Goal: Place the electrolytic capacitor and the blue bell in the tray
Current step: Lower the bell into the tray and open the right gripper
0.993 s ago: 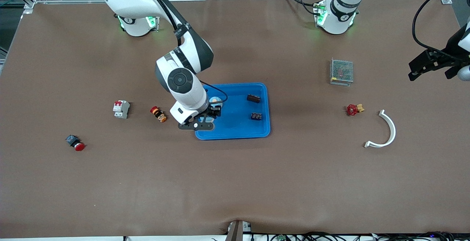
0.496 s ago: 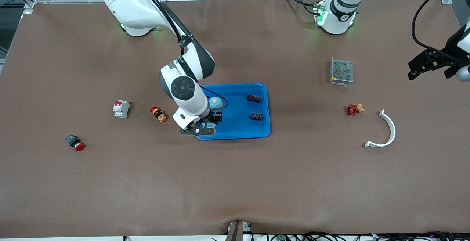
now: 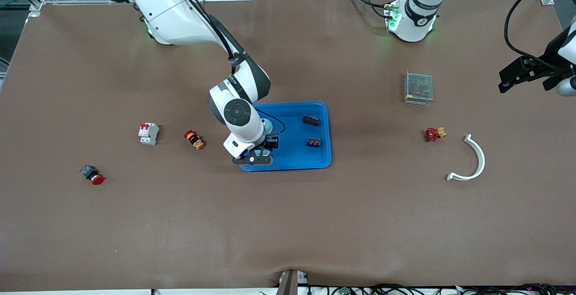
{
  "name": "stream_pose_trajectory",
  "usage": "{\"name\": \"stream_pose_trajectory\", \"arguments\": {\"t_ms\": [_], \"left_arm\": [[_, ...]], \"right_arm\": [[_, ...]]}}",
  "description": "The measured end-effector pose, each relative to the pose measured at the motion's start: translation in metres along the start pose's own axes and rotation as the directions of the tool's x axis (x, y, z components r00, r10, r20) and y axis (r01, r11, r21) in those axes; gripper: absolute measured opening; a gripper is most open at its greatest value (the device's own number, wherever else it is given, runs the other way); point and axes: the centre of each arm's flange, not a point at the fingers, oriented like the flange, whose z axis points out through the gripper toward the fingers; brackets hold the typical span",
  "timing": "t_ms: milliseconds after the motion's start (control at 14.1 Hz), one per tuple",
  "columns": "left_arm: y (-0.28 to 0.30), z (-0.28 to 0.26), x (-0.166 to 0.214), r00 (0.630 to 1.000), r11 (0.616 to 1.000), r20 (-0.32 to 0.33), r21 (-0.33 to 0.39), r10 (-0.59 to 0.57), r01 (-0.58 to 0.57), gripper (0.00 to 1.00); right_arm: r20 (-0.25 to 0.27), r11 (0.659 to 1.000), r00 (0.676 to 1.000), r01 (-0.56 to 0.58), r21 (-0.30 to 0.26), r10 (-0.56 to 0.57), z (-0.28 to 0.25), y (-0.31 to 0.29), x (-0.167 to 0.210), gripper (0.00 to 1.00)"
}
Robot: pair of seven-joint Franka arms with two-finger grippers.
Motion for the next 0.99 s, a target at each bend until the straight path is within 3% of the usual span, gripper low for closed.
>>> {"name": "stream_pose_trajectory", "arguments": {"t_ms": [922, 993], "left_arm": [[-0.018, -0.008, -0.029, 0.999, 0.999, 0.012, -0.015, -0.030, 0.030, 1.00], [-0.018, -0.008, -0.029, 1.000, 0.999, 0.011, -0.015, -0.029, 0.029, 1.00]], "right_arm": [[-0.012, 1.000, 1.000, 0.019, 0.000, -0.019, 0.018, -0.006, -0.006, 0.66], [-0.014, 1.000, 1.000, 0.021, -0.002, -0.021, 0.018, -0.006, -0.006, 0.71]]}}
